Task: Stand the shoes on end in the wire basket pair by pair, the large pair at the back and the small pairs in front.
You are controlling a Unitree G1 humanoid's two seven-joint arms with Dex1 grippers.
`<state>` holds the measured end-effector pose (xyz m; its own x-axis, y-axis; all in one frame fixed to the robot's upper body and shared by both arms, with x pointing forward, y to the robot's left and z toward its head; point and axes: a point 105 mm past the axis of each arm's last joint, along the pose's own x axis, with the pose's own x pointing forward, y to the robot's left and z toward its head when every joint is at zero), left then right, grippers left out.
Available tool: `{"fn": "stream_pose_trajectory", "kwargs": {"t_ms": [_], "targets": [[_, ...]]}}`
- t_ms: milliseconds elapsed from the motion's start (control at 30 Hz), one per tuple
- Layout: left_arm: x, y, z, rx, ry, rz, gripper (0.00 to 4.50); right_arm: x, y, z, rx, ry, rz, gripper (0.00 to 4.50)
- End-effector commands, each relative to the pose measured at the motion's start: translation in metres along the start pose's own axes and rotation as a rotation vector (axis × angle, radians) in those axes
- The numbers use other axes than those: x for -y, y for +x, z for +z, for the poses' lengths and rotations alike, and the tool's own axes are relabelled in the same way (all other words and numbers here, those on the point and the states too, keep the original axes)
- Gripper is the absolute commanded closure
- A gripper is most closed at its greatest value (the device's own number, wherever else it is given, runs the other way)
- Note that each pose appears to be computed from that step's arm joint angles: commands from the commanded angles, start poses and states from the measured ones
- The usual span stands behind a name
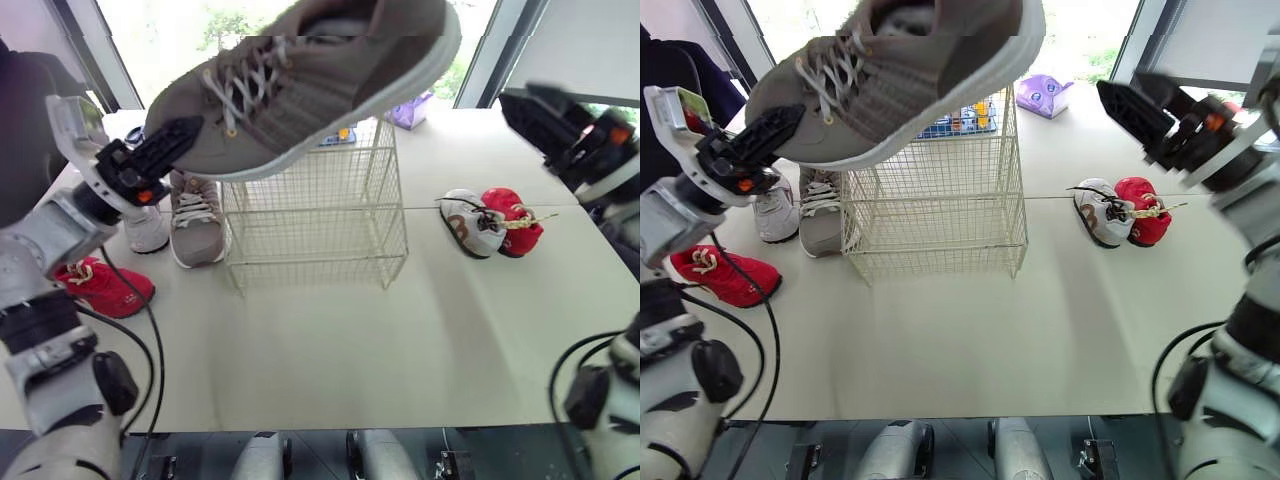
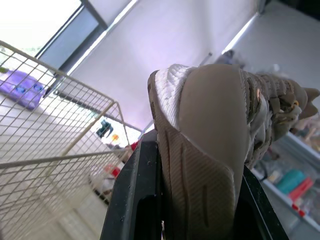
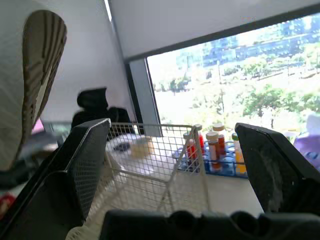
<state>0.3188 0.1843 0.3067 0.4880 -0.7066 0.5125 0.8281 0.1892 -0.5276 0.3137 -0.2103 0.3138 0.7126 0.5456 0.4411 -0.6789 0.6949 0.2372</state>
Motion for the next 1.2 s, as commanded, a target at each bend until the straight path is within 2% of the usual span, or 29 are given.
{"fn": "stream_pose_trajectory", "kwargs": {"t_ms": [33, 133, 200, 300, 533, 767, 867, 1000, 1033, 1133, 1167, 1200], "targets": [[0.020, 0.015, 0.007, 0.143, 0.047, -0.050, 3.99, -0.049, 0.017, -0.017, 0.096, 0.119, 0.094, 0.06], [0.021, 0.034, -0.009, 0.188, 0.016, -0.053, 3.99, -0.100, 0.047, -0.034, 0.144, 0.277, 0.230, 0.06], [0.021, 0.039, -0.012, 0.212, 0.006, -0.046, 3.99, -0.110, 0.054, -0.034, 0.150, 0.292, 0.256, 0.06], [0.022, 0.042, -0.014, 0.229, -0.012, -0.049, 3.99, -0.112, 0.060, -0.036, 0.137, 0.278, 0.257, 0.06], [0.019, 0.039, -0.034, 0.120, 0.000, -0.035, 3.99, -0.112, 0.075, -0.031, 0.166, 0.254, 0.280, 0.06], [0.012, 0.033, -0.058, 0.063, -0.026, 0.000, 3.99, -0.104, 0.084, -0.030, 0.193, 0.218, 0.249, 0.06], [0.009, 0.033, -0.059, 0.071, -0.028, 0.013, 3.99, -0.107, 0.082, -0.028, 0.203, 0.215, 0.266, 0.85], [0.004, 0.029, -0.056, 0.080, -0.019, 0.036, 3.99, -0.108, 0.079, -0.025, 0.199, 0.192, 0.275, 2.58], [0.003, 0.028, -0.056, 0.079, -0.018, 0.038, 3.99, -0.108, 0.079, -0.024, 0.194, 0.184, 0.279, 2.73], [0.002, 0.027, -0.059, 0.040, -0.009, 0.048, 3.99, -0.111, 0.079, -0.021, 0.163, 0.143, 0.309, 2.75], [0.002, 0.027, -0.060, 0.022, 0.000, 0.048, 2.95, -0.113, 0.080, -0.020, 0.153, 0.127, 0.325, 2.75], [-0.001, 0.024, -0.058, 0.000, 0.041, 0.075, 2.50, -0.114, 0.081, -0.013, 0.140, 0.073, 0.364, 2.75]]}}
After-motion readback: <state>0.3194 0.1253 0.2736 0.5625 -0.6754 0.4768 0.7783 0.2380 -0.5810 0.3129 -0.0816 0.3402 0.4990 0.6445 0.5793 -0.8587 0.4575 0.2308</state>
